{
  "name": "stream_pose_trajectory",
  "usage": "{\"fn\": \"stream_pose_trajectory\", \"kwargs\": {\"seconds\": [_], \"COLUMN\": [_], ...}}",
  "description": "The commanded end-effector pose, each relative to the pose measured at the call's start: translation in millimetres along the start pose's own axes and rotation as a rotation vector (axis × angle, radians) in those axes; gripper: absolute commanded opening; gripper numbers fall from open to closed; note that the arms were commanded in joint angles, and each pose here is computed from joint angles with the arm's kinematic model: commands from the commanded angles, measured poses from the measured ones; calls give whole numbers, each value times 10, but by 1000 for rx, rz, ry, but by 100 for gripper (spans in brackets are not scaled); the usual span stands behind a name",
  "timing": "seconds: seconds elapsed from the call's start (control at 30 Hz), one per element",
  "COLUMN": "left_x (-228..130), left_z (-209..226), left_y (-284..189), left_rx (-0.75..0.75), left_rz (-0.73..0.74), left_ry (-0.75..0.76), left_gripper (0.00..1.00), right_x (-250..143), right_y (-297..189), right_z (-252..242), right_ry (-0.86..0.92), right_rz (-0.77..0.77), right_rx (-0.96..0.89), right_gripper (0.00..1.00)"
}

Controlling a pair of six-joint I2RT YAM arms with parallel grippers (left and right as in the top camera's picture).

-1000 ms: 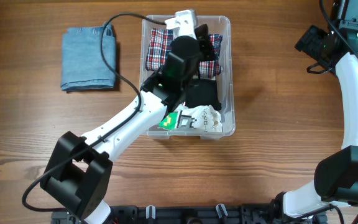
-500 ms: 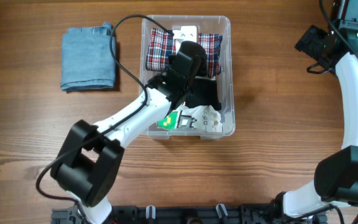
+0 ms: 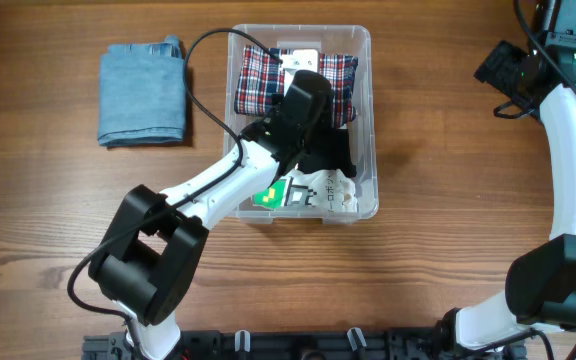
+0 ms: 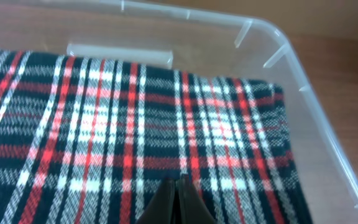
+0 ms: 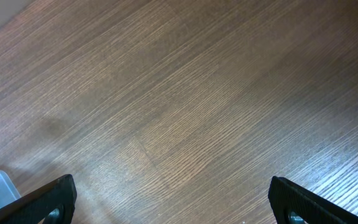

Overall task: Pack container
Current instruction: 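Lower the plaid shirt into the bin's back half and press it flat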

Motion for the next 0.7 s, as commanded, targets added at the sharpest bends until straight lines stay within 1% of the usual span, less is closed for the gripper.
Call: {"fn": "stream_pose_trajectory", "kwargs": {"seconds": [0.0, 0.1, 0.33, 0.4, 0.47, 0.57, 0.67], "left_x": [270, 351, -55, -179, -242, -175, 76], "left_z": [-18, -20, 57, 40, 39, 23, -38], "left_y": [-65, -140, -95, -51, -13, 11, -30], "left_rx": [3, 2, 36, 20, 18, 9, -20], "left_rz": [-72, -74, 107, 153, 170, 135, 39], "left_ry": [3, 2, 18, 28, 31, 26, 28], "left_gripper": [4, 4, 4, 4, 4, 4, 4], "right_x": [5, 5, 6, 5, 6, 6, 5], "right_y": [45, 45, 45, 45, 45, 45, 45], "right_z": [-24, -24, -24, -24, -24, -24, -24], "right_ry": [13, 13, 13, 13, 13, 12, 13], "right_rz": [-3, -3, -4, -3, -4, -4, -3], "right_rx": [-20, -20, -21, -21, -21, -21, -21], "right_gripper": [100, 99, 100, 100, 100, 100, 100]}}
Point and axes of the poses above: each gripper's point midway between its finger pads, its own y axis out along the fingers, its own z axis along the line the jaws close on, x = y × z, the point moved 4 cm from there along -y, back along the fingers, and after that the axes turned 10 degrees about y, right-handed, at the moved point
